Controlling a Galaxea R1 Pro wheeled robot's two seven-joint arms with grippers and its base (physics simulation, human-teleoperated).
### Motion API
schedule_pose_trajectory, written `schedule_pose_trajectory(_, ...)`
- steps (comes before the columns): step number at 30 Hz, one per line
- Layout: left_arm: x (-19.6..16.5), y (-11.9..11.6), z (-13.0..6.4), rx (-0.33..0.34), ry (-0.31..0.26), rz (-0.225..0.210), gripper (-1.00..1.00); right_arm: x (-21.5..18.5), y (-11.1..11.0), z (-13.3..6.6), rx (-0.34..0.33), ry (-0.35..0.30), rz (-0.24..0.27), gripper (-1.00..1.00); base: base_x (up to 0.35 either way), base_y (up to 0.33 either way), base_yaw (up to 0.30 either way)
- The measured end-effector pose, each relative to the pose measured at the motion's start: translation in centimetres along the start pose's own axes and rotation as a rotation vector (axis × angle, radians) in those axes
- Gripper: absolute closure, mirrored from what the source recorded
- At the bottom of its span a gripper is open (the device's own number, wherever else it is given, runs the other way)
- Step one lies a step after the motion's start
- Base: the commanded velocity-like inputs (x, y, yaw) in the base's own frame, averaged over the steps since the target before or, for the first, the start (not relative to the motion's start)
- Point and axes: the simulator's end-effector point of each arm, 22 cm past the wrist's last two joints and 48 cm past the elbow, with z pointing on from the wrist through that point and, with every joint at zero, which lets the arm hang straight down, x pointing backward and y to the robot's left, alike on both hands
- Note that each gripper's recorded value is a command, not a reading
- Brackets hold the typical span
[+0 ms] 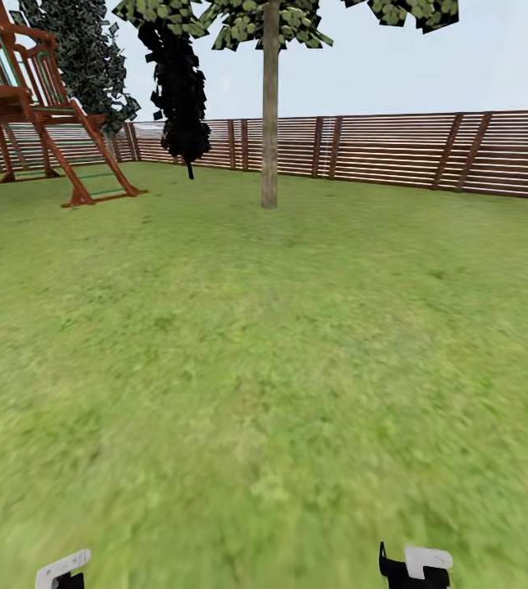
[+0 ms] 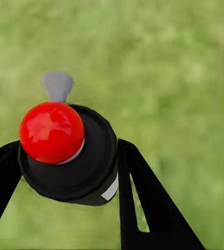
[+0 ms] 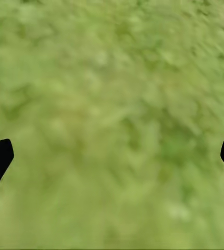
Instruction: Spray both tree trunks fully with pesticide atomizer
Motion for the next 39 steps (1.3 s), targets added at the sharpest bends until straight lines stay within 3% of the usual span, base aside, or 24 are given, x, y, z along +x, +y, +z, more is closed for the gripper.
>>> schedule_pose_trajectory(39, -0.02, 0.0, 0.0, 0.0, -0.001, 0.0, 1.0, 0.04, -0.53, 0.08, 0.005, -0.002, -0.005, -1.0, 0.34, 0.0, 0.0)
